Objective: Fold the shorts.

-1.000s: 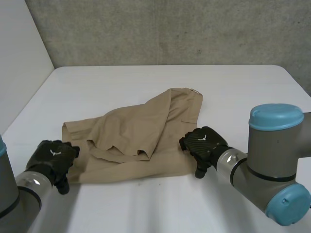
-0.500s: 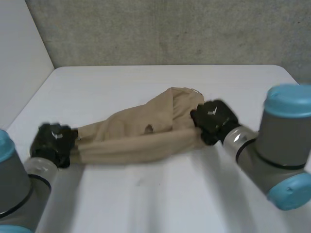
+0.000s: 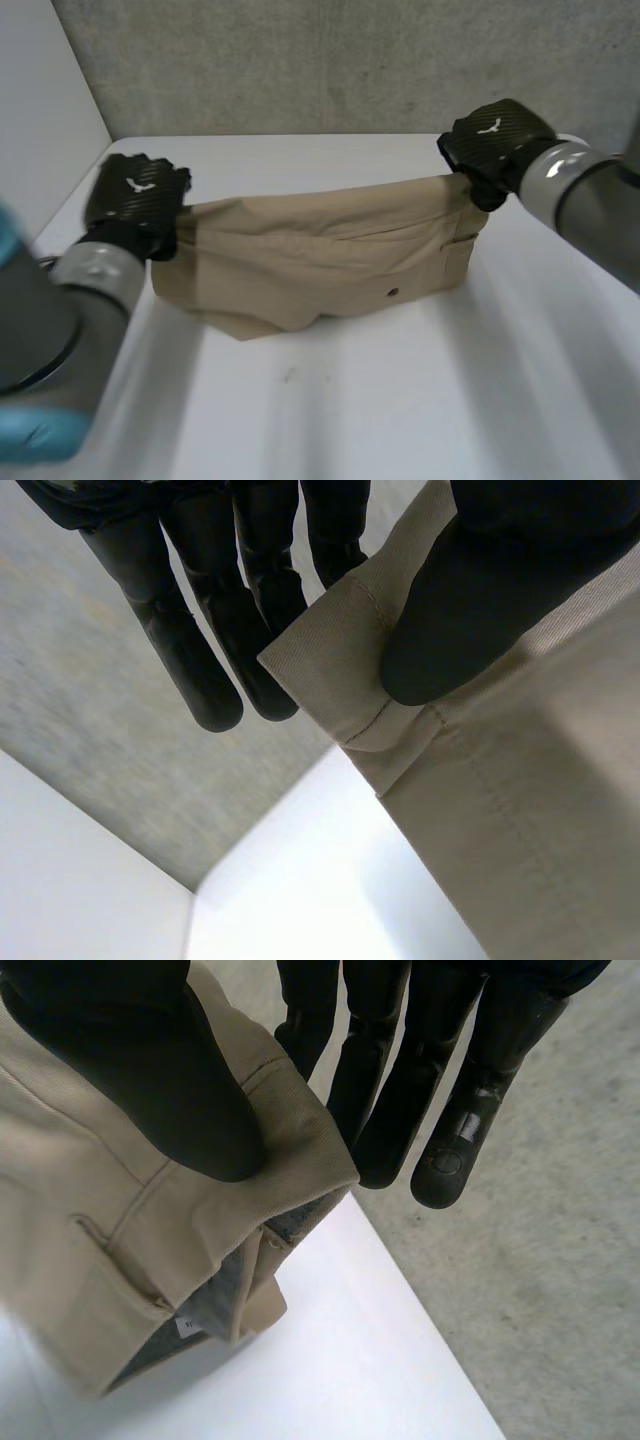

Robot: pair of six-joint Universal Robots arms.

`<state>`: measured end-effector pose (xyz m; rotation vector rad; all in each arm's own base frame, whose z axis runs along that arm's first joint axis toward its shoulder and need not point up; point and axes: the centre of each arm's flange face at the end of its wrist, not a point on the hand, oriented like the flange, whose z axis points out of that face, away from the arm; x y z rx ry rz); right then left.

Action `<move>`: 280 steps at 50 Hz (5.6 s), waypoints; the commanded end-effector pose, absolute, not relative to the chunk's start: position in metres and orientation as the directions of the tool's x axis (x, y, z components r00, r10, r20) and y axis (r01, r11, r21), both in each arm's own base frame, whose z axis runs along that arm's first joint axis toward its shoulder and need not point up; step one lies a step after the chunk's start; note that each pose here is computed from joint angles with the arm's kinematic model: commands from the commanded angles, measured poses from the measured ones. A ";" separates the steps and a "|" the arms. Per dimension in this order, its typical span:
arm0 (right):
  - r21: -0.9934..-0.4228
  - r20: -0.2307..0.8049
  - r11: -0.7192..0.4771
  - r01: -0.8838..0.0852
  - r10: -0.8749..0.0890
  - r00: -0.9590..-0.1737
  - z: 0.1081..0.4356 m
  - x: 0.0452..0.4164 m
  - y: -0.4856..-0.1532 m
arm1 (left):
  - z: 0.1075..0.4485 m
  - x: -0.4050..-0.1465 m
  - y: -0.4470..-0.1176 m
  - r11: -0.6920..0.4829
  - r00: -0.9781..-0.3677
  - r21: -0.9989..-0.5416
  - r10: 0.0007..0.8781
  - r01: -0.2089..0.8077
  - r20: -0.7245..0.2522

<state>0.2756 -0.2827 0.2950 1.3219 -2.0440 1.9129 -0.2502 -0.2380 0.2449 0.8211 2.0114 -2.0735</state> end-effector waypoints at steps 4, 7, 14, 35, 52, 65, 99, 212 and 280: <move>-0.848 0.523 -0.320 -0.422 -0.382 -0.762 0.302 0.313 -0.368 | 0.275 -0.292 -0.333 -0.256 -0.871 -0.865 0.130 0.432 -0.474; -0.828 0.494 -0.453 -0.331 -0.311 -0.812 0.328 0.320 -0.383 | 0.317 -0.297 -0.351 -0.380 -0.904 -0.840 0.020 0.388 -0.427; -0.617 0.370 -0.777 -0.122 -0.150 -0.917 0.400 0.325 -0.395 | 0.408 -0.300 -0.354 -0.646 -0.964 -0.716 -0.150 0.264 -0.219; -0.885 0.465 -0.269 -0.380 -0.473 -0.748 0.242 0.322 -0.379 | 0.233 -0.301 -0.301 -0.206 -0.866 -0.862 0.102 0.462 -0.489; -0.741 0.540 -0.020 -0.671 -0.611 -0.578 0.200 0.265 -0.310 | 0.169 -0.263 -0.210 0.271 -0.818 -0.779 0.303 0.565 -0.488; -0.588 0.561 0.013 -0.809 -0.715 -0.418 0.200 0.231 -0.235 | 0.181 -0.244 -0.127 0.246 -0.736 -0.721 0.446 0.648 -0.510; -0.797 0.451 0.018 -0.604 -0.647 -0.615 0.194 0.218 -0.205 | 0.163 -0.310 -0.325 -0.137 -0.755 -0.926 0.544 0.351 -0.367; -0.758 0.501 -0.043 -0.650 -0.677 -0.539 0.123 0.231 -0.250 | 0.142 -0.243 -0.126 0.251 -0.738 -0.769 0.555 0.588 -0.383; -0.888 0.439 -0.119 -0.443 -0.504 -0.744 0.239 0.300 -0.392 | 0.248 -0.310 -0.370 -0.220 -0.872 -0.864 0.094 0.453 -0.481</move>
